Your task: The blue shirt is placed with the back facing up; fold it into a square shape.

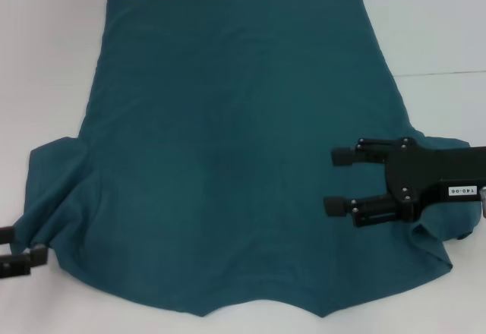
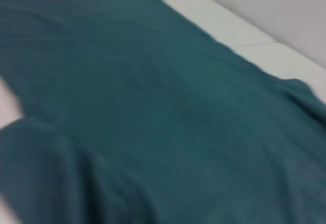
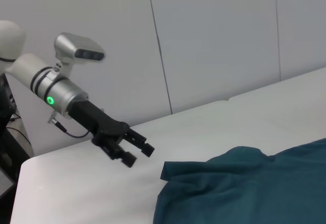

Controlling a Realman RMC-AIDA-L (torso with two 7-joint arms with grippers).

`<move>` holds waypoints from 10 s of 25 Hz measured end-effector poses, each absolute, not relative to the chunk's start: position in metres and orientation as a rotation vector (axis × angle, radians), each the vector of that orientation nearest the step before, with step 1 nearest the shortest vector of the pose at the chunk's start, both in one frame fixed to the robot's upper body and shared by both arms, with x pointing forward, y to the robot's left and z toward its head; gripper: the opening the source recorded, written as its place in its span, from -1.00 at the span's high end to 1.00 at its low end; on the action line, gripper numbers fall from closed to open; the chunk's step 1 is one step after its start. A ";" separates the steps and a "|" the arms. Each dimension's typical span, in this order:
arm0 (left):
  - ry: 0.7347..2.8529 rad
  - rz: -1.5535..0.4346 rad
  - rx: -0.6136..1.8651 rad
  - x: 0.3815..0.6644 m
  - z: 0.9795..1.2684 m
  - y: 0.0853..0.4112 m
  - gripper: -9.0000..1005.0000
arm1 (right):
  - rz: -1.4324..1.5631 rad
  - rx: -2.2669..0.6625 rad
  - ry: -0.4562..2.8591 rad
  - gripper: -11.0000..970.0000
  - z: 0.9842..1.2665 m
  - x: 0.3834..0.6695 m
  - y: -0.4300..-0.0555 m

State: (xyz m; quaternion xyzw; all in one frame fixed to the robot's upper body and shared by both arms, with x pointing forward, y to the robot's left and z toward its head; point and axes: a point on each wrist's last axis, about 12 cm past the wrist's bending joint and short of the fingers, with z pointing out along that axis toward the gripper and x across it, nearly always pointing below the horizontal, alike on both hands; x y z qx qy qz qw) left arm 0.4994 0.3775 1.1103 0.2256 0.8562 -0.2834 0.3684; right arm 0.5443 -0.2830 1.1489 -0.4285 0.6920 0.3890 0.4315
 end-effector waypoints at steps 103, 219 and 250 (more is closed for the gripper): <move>2.295 -0.514 0.670 0.613 1.133 0.247 0.76 | 0.936 -0.910 1.680 -0.93 1.129 0.543 -0.292; 2.451 -0.240 0.137 0.644 1.082 0.304 0.03 | 0.922 -0.936 1.653 -0.91 1.131 0.556 -0.279; 2.444 -0.265 0.121 0.649 1.080 0.294 -0.07 | 0.931 -0.939 1.651 -0.91 1.131 0.558 -0.276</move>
